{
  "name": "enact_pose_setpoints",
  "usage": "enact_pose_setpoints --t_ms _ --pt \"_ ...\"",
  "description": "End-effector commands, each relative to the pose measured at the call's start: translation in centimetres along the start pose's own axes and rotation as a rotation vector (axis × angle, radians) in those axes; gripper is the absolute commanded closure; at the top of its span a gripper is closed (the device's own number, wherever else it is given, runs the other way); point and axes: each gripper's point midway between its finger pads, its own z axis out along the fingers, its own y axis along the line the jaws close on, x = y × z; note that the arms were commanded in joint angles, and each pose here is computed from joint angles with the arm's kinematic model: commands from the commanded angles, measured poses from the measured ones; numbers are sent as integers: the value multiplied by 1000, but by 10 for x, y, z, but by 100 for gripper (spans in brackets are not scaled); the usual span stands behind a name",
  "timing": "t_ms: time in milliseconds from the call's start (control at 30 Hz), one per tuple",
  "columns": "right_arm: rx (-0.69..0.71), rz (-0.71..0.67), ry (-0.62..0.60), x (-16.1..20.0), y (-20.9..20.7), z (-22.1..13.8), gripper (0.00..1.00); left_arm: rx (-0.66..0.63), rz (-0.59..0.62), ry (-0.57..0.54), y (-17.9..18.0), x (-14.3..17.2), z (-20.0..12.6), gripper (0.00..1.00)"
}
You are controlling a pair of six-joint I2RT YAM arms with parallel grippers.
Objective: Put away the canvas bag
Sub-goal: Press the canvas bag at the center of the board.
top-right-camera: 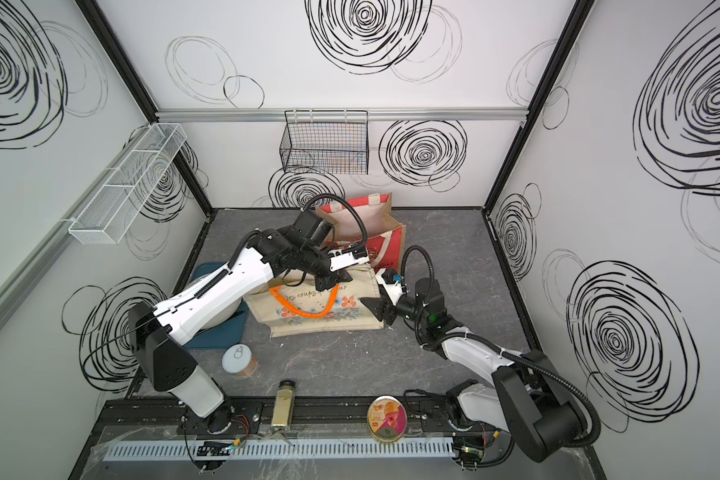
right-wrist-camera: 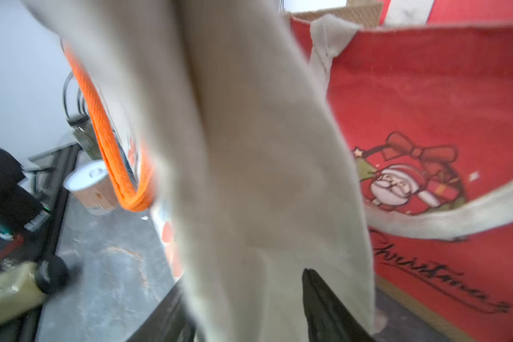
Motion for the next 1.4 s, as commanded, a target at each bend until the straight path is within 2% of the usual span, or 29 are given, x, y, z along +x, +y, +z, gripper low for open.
enact_pose_setpoints --t_ms 0,33,133,167,200,233,267,300,500,533,567,633,700,733,767,800,833,867,900,1000,1033,1167,1367 --pt "-12 -10 -16 -7 0 5 93 6 18 -93 -7 -15 -20 100" --pt "-11 -8 -14 -7 0 6 100 4 17 -94 -7 -14 -21 100" --pt "-21 -4 1 -6 1 9 98 -1 13 -98 -7 -13 -23 100" --pt "-21 -1 7 -5 1 9 87 0 13 -100 -7 -13 -24 100" --pt "-18 3 12 -3 1 10 61 -3 15 -103 -7 -14 -25 100" --pt "-9 10 17 -1 -1 9 45 -8 15 -104 -7 -14 -26 100" --pt "-4 14 20 2 -1 9 40 -12 18 -106 -7 -14 -28 100" --pt "0 17 23 4 -1 9 39 -15 18 -110 -6 -14 -30 100" --pt "1 25 45 15 4 12 49 -28 10 -133 -2 -15 -37 100" --pt "0 24 50 16 5 13 56 -30 10 -139 -1 -16 -39 100" --pt "1 25 53 18 6 14 70 -30 12 -143 -2 -16 -40 100" --pt "3 24 59 21 7 15 90 -33 12 -145 -2 -17 -40 100" --pt "19 29 58 23 5 15 93 -43 9 -146 0 -17 -41 100" --pt "19 31 55 23 6 15 91 -44 8 -146 0 -16 -41 100" --pt "26 30 50 21 4 14 84 -46 8 -144 0 -16 -41 100" --pt "33 37 49 20 4 14 69 -45 7 -142 0 -15 -41 100" --pt "51 44 43 17 1 13 47 -43 9 -140 0 -14 -41 100" --pt "93 65 37 13 -5 10 30 -42 11 -139 0 -14 -41 100" --pt "146 97 29 8 -13 7 21 -37 16 -138 -1 -12 -41 100" --pt "244 230 -20 -5 -30 -15 3 -1 31 -157 -5 -9 -46 100" --pt "284 299 -37 -8 -37 -26 0 1 35 -162 -4 -9 -48 100" --pt "328 467 -72 -8 -46 -57 0 3 58 -160 -4 -8 -52 100" --pt "233 541 -39 17 -21 -66 0 31 71 -186 -6 -11 -59 100"
